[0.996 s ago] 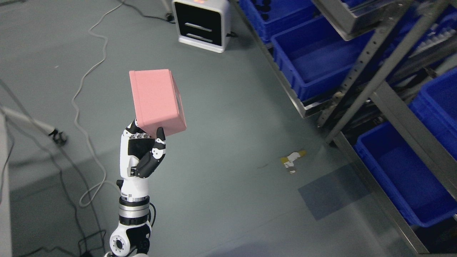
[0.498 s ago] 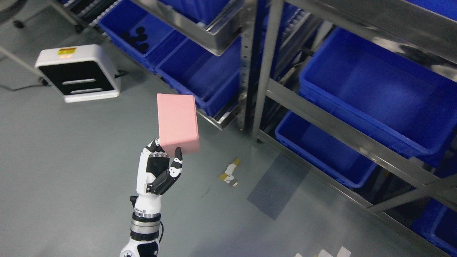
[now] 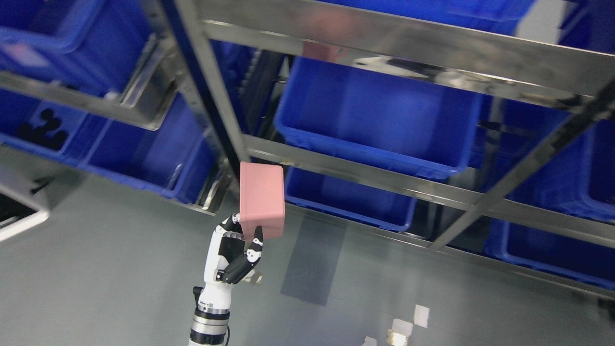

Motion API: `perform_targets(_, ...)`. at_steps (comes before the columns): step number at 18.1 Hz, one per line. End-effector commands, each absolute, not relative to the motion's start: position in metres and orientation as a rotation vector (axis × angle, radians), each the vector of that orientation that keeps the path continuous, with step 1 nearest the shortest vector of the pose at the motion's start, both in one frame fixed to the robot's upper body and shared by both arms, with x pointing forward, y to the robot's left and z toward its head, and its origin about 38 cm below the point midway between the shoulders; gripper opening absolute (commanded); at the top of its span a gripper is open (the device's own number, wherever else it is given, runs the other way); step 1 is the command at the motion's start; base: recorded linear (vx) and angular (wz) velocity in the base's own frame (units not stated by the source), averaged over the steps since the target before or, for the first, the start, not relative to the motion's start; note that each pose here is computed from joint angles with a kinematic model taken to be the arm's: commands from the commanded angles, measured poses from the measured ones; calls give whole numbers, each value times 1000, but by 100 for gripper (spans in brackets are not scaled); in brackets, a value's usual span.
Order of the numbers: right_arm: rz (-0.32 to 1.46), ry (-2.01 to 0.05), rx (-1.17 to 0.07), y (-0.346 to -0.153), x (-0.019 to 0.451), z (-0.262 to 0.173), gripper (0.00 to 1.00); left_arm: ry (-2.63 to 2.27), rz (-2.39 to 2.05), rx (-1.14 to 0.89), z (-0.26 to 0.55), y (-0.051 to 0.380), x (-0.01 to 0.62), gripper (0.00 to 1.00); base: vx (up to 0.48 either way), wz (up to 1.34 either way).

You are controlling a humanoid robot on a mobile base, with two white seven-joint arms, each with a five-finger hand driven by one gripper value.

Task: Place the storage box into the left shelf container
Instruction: 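Carry the pink box toward the blue bin on the shelf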

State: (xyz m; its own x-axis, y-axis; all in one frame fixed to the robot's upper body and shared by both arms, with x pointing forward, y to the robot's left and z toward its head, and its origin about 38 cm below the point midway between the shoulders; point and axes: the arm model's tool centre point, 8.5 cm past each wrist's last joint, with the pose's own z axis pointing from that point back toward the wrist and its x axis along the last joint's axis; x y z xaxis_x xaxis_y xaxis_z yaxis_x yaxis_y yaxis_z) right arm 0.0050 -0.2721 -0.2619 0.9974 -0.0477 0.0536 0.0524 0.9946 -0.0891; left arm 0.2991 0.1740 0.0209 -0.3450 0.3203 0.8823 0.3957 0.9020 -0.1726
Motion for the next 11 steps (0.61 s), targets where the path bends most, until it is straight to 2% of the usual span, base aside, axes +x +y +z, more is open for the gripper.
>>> perform_targets(1, -70, -75, -110, -284, 14, -261, 100, -1890, -134, -529, 3, 170, 309, 5, 91, -635)
perform_targets(5, -70, -73, -108, -284, 13, -261, 100, -1953, -154, -521, 42, 176, 362, 5, 66, -579)
perform_targets(11, -70, -75, -110, -284, 13, -261, 100, -1987, -183, -530, 77, 174, 404, 5, 38, -213)
